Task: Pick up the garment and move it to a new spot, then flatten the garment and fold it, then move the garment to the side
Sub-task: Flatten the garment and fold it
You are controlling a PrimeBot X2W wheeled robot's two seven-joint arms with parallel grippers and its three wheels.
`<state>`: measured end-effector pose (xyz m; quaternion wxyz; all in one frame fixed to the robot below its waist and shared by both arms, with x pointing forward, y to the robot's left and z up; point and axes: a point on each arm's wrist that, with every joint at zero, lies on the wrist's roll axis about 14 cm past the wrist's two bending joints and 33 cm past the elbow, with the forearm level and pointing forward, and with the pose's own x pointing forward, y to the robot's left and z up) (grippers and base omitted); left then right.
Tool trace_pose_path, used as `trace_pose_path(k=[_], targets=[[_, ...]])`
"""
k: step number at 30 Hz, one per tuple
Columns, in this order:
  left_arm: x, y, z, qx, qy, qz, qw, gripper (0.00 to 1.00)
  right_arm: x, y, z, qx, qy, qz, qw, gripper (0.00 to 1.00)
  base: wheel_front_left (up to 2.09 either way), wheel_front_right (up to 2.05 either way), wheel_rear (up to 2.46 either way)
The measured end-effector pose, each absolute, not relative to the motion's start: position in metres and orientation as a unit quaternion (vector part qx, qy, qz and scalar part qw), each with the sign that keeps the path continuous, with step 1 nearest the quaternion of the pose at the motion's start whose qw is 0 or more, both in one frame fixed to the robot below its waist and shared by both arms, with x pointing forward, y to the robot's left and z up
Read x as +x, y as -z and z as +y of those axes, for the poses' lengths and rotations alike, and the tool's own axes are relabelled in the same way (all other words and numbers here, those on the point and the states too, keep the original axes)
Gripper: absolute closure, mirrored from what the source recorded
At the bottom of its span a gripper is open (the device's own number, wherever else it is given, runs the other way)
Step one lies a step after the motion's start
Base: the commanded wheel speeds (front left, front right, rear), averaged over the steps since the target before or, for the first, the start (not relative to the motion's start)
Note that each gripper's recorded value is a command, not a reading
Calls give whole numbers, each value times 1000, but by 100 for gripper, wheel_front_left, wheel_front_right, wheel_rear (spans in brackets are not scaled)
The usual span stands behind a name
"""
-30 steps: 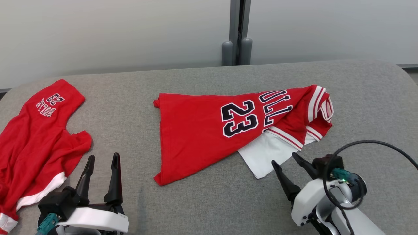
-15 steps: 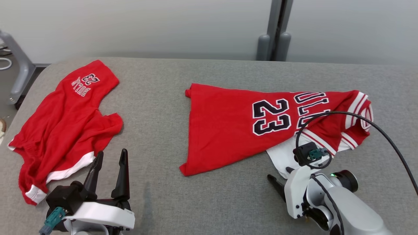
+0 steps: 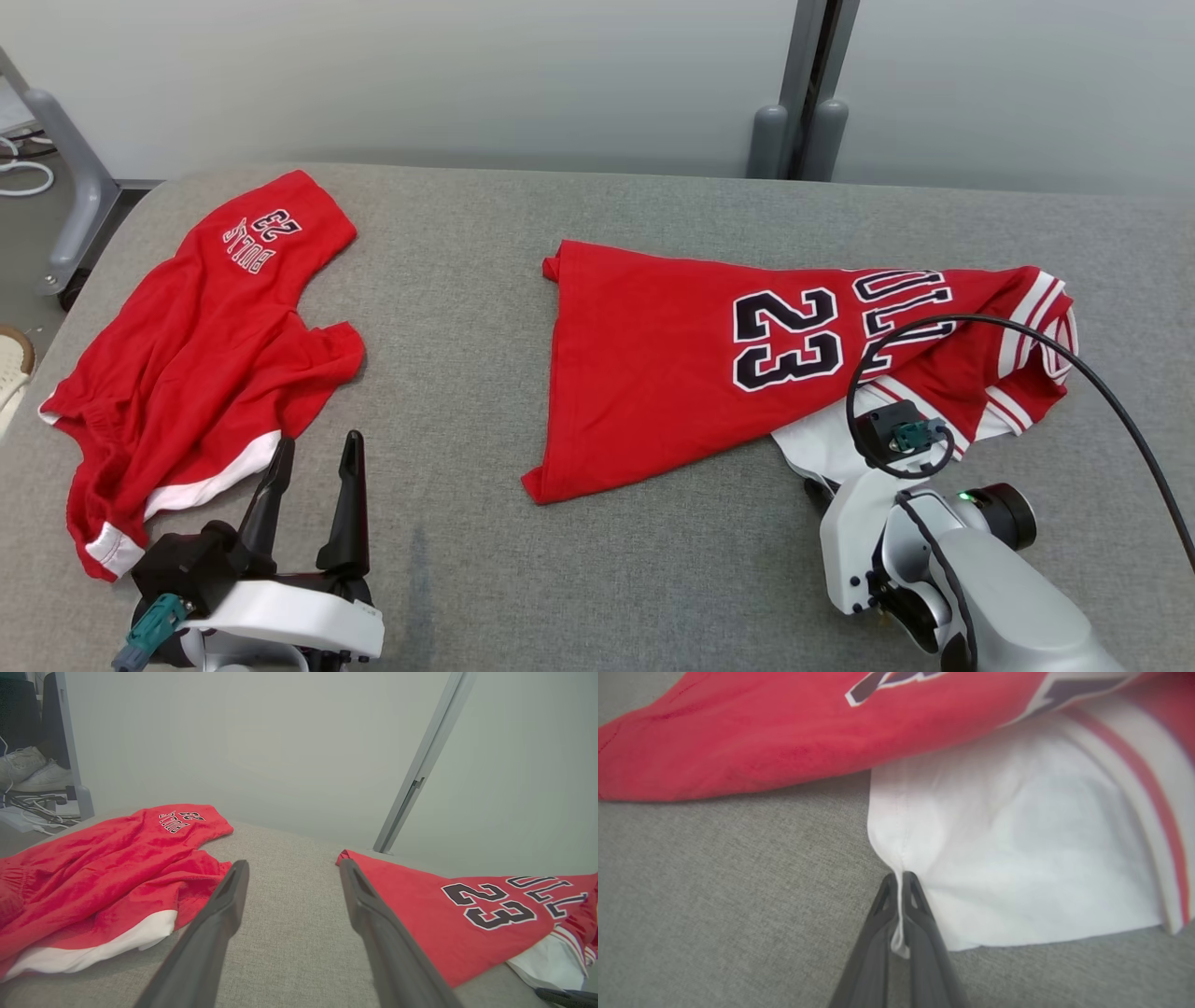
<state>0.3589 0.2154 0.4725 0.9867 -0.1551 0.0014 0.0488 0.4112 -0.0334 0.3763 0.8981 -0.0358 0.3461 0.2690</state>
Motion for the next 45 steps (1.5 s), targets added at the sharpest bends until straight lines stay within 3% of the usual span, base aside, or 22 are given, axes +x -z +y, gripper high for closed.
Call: trace_pose_path(k=[6, 11, 18, 24, 35, 45], targets=[[361, -475, 211, -153, -41, -2, 987, 0, 414, -390, -34, -22, -264, 307, 914, 100, 0, 0, 0], [368, -479, 199, -150, -21, -5, 988, 0, 424, -431, -34, -2, -272, 216, 938, 100, 0, 0, 0], [374, -477, 182, -152, 5, 1, 988, 0, 420, -473, -80, 0, -262, 140, 955, 100, 0, 0, 0], [380, -475, 172, -153, 20, 5, 988, 0, 405, -490, -119, -2, -252, 122, 960, 100, 0, 0, 0], [384, -466, 167, -150, 25, 19, 988, 0, 348, -455, -178, 2, -222, 224, 949, 100, 0, 0, 0], [386, -466, 168, -146, 26, 20, 989, 0, 312, -416, -200, 28, -191, 322, 927, 100, 0, 0, 0]])
